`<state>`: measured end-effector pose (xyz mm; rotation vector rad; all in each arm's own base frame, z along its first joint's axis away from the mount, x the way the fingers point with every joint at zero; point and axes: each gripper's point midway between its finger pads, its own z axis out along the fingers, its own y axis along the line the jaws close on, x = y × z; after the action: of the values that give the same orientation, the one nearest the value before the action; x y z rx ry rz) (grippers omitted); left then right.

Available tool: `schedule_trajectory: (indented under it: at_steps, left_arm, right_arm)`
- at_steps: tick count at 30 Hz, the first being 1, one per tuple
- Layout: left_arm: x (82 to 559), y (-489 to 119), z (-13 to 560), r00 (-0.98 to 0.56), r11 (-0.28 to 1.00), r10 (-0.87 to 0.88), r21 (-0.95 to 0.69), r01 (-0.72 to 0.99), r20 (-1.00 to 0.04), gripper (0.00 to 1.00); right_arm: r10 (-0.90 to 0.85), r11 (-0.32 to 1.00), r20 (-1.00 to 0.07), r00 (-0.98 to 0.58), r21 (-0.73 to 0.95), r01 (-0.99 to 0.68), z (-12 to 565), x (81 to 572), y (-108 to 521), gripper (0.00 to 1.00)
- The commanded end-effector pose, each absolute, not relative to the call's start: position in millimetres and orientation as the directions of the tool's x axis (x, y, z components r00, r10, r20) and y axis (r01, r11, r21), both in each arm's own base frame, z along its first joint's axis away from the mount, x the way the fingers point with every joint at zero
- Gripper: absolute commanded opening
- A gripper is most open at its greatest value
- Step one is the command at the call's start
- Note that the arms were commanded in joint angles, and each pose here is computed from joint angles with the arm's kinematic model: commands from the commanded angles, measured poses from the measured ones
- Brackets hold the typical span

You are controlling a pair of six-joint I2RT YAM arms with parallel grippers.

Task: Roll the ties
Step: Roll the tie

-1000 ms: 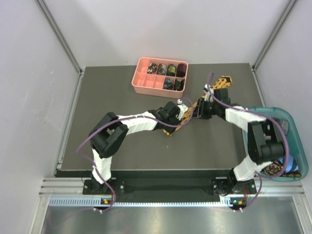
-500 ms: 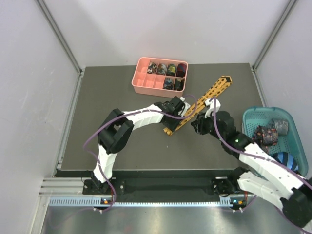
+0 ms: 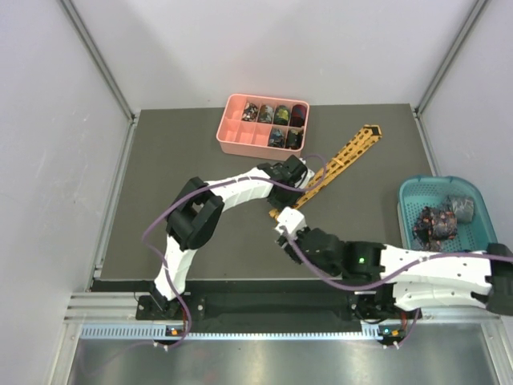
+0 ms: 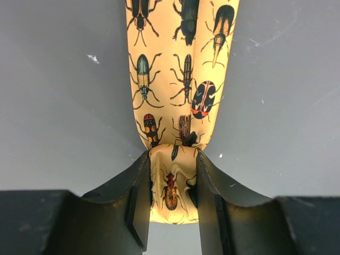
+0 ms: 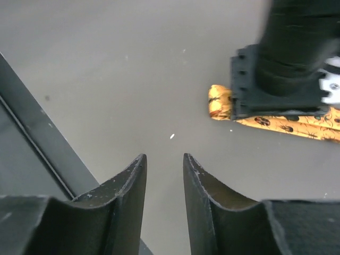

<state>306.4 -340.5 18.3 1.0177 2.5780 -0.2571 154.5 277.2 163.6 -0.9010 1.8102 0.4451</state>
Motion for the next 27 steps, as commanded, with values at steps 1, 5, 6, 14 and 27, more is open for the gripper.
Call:
schedule_trajectory:
  at_steps: [1, 5, 6, 14, 27]
  left_arm:
    - [232, -298, -45, -0.743, 0.736, 0.669, -0.123, 0.665, -0.017, 0.22]
    - [227, -292, -45, -0.742, 0.74, 0.669, -0.121, 0.662, 0.034, 0.22]
    - [227, -294, -44, -0.742, 0.74, 0.669, -0.124, 0.661, 0.035, 0.22]
    - [227, -293, -44, -0.731, 0.732, 0.68, -0.126, 0.67, 0.061, 0.22]
    - [229, -286, -43, -0.722, 0.731, 0.683, -0.088, 0.677, 0.115, 0.22]
  right_arm:
    - [-0.449, 0.672, -0.882, -0.144, -0.227, -0.705, 166, 163, 291, 0.34]
    - [-0.577, 0.657, -0.796, -0.184, -0.318, -0.683, 132, 167, 304, 0.35]
    - [-0.637, 0.636, -0.744, -0.2, -0.361, -0.682, 113, 169, 304, 0.35]
    - [-0.762, 0.594, -0.608, -0.223, -0.519, -0.615, 80, 202, 323, 0.43]
    - [-0.874, 0.458, -0.32, -0.365, -0.792, -0.404, 61, 272, 317, 0.53]
